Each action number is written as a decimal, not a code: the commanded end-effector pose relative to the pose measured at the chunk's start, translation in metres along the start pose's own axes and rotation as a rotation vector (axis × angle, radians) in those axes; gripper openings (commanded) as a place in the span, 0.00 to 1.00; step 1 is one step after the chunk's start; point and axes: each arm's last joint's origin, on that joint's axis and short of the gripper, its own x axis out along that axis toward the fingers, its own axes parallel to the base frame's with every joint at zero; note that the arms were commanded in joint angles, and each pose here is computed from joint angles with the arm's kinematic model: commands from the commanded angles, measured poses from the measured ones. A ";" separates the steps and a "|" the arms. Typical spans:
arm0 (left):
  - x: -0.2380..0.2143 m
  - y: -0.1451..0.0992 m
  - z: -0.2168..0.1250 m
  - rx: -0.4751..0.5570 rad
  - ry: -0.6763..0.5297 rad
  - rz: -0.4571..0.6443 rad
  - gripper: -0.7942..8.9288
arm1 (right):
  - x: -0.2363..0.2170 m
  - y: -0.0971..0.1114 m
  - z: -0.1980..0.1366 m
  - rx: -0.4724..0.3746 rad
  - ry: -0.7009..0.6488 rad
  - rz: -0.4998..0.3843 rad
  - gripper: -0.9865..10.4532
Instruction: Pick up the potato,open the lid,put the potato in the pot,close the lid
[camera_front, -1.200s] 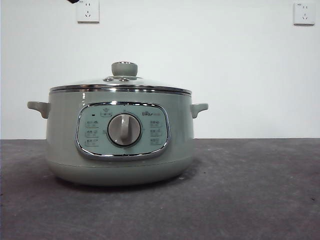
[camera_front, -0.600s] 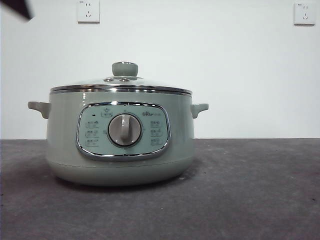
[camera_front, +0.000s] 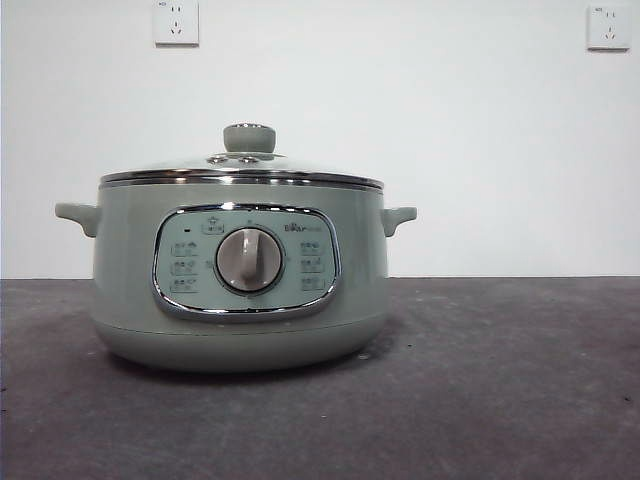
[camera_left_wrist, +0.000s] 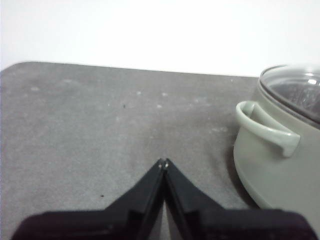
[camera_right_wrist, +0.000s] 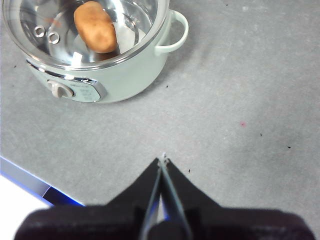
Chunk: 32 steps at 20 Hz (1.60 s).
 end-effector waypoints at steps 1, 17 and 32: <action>0.000 0.002 -0.004 0.066 0.008 0.016 0.08 | 0.003 0.001 -0.001 0.007 0.007 -0.001 0.09; 0.001 0.001 -0.013 0.187 0.114 -0.054 0.08 | 0.003 0.001 -0.001 0.007 0.007 -0.001 0.09; 0.003 0.001 -0.017 0.187 0.160 -0.054 0.08 | 0.058 -0.067 -0.075 0.305 -0.525 -0.207 0.09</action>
